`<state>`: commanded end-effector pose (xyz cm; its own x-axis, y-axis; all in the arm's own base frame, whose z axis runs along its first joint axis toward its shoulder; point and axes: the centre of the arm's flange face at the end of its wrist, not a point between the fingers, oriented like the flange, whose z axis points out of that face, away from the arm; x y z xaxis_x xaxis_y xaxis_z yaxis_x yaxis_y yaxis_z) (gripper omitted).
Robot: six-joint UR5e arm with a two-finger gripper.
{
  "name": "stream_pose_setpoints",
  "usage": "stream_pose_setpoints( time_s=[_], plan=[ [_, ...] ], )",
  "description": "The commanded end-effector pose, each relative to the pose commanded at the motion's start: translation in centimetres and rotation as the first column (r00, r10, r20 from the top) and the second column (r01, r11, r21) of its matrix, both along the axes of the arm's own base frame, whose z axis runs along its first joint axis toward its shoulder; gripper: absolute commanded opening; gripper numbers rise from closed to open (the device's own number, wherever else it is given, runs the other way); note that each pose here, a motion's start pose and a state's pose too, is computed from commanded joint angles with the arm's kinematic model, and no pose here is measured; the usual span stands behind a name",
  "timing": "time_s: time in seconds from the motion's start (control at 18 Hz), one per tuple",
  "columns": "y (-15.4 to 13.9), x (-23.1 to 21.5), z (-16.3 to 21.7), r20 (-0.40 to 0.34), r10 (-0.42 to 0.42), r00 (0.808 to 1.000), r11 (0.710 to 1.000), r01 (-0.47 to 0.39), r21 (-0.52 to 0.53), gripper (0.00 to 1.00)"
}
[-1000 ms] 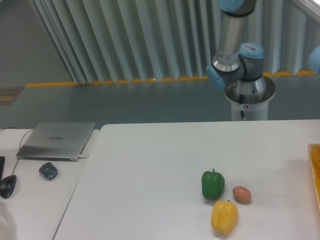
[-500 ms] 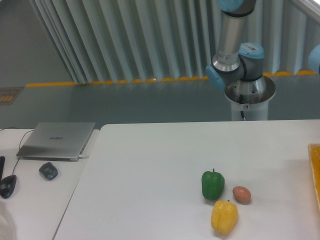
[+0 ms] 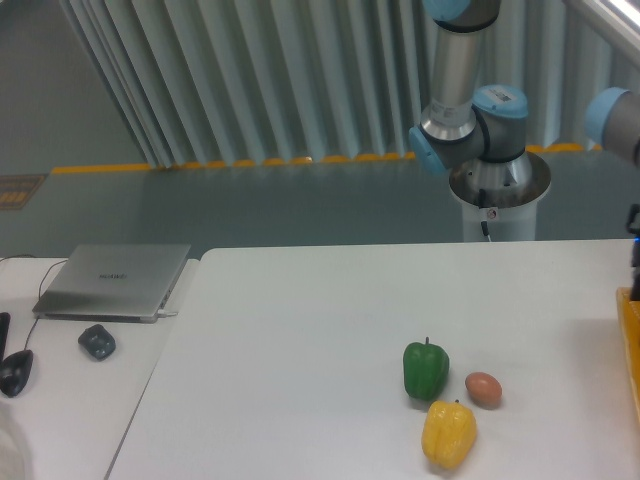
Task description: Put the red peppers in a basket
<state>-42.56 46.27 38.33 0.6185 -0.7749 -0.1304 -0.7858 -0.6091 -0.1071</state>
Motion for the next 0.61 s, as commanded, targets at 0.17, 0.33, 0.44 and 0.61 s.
stream_pose_setpoints(
  time_s=[0.17,0.33,0.44,0.61],
  plan=[
    [1.2,0.9,0.4,-0.023,0.000,1.000,1.000,0.000,-0.020,1.00],
    [3.0,2.7,0.6,-0.108,-0.021,0.994,0.996,0.012,-0.084,1.00],
    [3.7,3.6,0.5,-0.114,-0.013,0.993,0.996,0.003,-0.089,1.00],
    [5.7,5.7,0.5,-0.118,0.041,0.992,0.997,-0.048,-0.064,1.00]
  ],
)
